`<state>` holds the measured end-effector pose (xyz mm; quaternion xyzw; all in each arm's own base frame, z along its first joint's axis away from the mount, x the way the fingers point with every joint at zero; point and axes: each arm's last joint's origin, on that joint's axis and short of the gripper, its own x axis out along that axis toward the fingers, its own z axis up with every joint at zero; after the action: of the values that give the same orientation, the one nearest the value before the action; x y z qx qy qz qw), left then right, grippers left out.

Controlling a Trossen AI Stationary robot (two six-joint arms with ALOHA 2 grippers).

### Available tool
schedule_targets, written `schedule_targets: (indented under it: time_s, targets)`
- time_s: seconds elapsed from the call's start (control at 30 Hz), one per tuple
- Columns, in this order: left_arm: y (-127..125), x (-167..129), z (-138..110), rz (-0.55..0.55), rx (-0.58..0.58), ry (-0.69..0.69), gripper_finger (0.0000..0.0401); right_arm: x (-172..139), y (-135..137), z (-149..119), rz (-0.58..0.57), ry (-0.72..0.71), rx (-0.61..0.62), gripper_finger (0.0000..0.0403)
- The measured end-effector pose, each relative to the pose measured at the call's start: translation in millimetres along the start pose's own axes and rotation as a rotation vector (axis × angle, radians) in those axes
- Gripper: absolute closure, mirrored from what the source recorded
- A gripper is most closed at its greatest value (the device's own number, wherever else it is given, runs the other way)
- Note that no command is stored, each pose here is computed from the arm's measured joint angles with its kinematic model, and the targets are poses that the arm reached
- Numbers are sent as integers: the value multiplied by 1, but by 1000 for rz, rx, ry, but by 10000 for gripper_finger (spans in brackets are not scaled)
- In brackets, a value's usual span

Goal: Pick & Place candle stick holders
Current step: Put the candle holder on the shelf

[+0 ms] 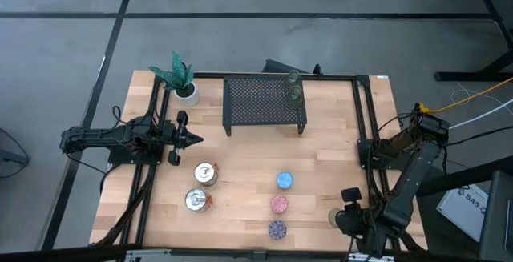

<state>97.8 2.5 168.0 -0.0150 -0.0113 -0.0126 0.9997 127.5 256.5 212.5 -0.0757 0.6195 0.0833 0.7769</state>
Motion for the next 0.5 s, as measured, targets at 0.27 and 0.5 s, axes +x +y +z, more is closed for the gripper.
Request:
schedule_targets:
  time_s: [0.27, 0.5]
  targets:
    - [0, 0, 0, 0, 0, 0, 399, 6, -3, 5, -1, 38, -15, 334]
    - [0, 0, 0, 0, 0, 0, 399, 10, -7, 12, -13, 46, 24, 362]
